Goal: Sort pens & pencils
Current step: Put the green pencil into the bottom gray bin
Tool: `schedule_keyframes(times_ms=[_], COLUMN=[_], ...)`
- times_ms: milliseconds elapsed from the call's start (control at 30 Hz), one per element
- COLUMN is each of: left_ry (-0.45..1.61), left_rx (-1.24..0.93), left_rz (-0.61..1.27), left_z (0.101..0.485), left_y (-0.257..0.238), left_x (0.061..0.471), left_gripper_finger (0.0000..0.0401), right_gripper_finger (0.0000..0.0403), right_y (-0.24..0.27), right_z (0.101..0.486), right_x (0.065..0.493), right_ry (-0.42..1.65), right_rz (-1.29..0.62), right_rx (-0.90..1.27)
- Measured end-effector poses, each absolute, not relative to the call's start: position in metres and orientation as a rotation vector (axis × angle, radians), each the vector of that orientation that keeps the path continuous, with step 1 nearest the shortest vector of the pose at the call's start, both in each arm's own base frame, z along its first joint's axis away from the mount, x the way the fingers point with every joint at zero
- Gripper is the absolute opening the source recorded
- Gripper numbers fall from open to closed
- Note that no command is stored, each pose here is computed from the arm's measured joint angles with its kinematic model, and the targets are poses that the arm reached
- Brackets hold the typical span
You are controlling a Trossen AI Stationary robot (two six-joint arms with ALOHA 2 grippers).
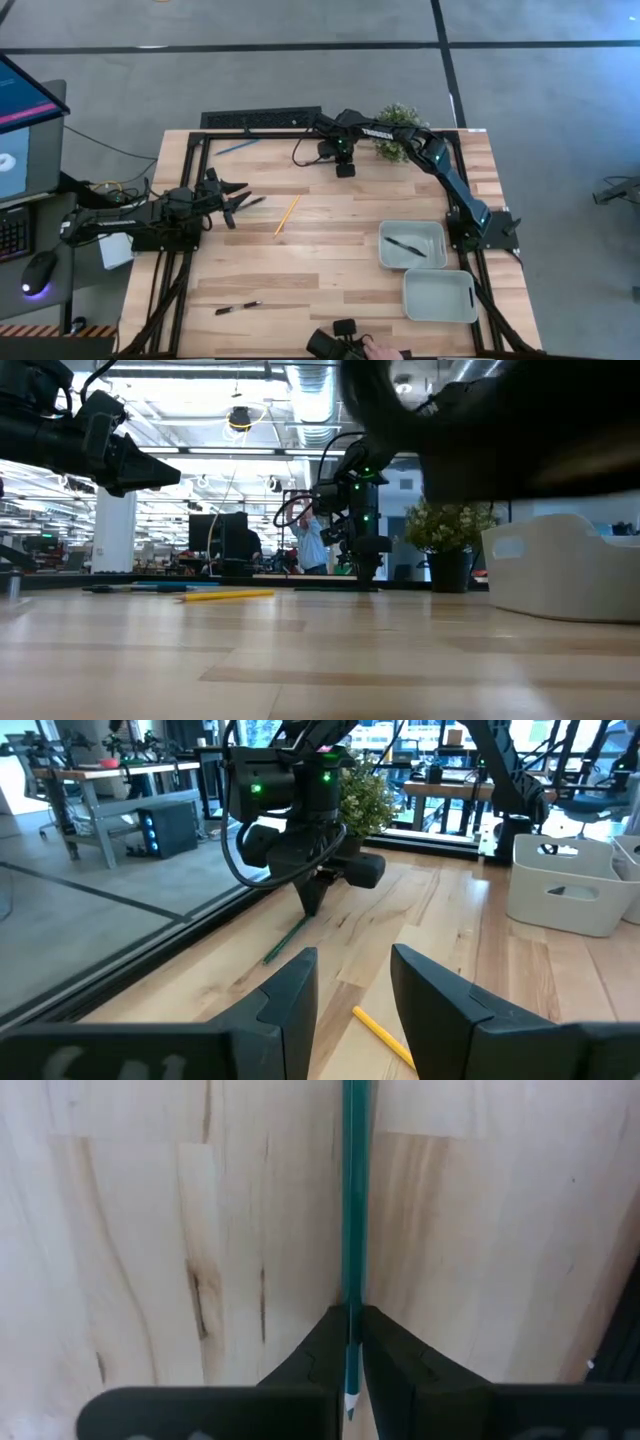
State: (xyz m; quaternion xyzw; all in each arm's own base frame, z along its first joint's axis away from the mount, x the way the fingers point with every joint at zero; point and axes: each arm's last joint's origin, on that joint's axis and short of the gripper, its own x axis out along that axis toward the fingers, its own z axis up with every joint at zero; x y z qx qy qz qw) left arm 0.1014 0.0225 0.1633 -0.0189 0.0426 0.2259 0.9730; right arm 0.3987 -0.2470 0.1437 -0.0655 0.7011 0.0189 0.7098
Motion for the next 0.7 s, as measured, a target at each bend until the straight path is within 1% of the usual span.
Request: schedule_keyframes(times_ms=[167, 533, 700], left_ry=[0.086, 0.085, 0.085], left_rx=[-0.038, -0.045, -0.044], left_rz=[0.455, 0.452, 0.452], left_z=[0.163, 0.163, 0.163], left_y=[0.022, 0.022, 0.022], left_x=[0.101, 0.101, 0.101], left_gripper_finger=[0.0119, 0.0119, 0.0119], right_gripper_finger=[0.0051, 0.0051, 0.0051], right_y=[-0.246, -0.233, -0.22], right_z=[0.159, 0.184, 0.205], right_x=[0.401, 0.403, 0.411], right_ry=[1.531, 1.573, 1.503], right_rz=[0.037, 0.018, 0.082], right_rx=[-0.148, -0.052, 0.044])
